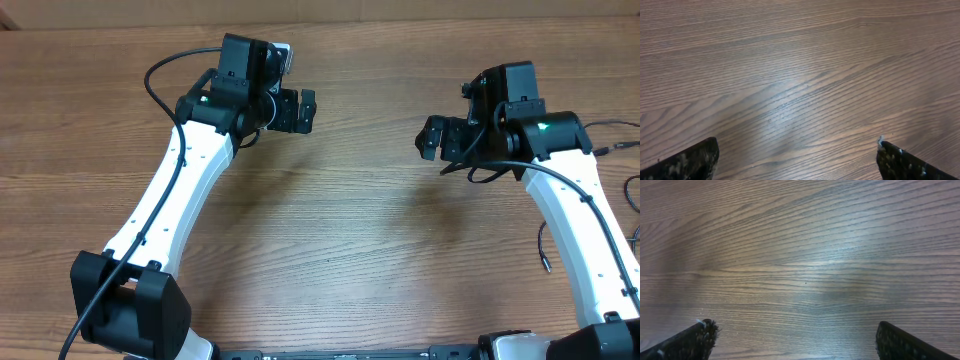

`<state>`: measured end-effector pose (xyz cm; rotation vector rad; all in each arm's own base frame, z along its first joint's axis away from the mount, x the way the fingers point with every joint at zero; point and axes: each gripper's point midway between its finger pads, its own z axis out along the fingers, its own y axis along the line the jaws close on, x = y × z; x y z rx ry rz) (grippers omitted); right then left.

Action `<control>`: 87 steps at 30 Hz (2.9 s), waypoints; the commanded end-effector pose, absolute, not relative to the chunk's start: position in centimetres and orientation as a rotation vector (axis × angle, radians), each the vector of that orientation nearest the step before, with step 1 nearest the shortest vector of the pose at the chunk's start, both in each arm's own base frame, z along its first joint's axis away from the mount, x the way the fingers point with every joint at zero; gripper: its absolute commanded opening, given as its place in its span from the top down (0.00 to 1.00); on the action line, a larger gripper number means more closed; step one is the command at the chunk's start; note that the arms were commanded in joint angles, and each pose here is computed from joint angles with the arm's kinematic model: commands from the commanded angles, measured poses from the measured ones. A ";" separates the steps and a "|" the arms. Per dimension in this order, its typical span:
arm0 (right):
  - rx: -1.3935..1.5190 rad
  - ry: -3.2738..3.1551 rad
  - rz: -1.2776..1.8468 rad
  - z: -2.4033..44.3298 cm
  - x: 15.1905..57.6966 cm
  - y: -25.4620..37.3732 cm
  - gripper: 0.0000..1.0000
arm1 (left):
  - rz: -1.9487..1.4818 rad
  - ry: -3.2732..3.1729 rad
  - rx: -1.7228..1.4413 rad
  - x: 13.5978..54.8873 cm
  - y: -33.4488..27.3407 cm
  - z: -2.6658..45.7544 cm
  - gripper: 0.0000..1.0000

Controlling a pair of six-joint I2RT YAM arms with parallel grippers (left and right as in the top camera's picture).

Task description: Untangle cables

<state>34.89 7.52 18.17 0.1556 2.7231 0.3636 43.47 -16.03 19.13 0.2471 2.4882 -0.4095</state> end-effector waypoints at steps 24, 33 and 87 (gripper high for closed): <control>0.161 2.704 0.366 18.8 35.2 7.5 0.00 | -0.408 2.459 0.243 43.7 -16.2 20.4 0.00; 0.161 2.703 0.366 18.8 35.2 7.5 0.00 | -0.362 2.530 0.231 42.3 -15.3 19.6 0.00; 0.162 2.704 0.366 18.8 35.2 7.5 0.00 | -0.038 1.317 -0.128 25.1 0.6 23.8 0.00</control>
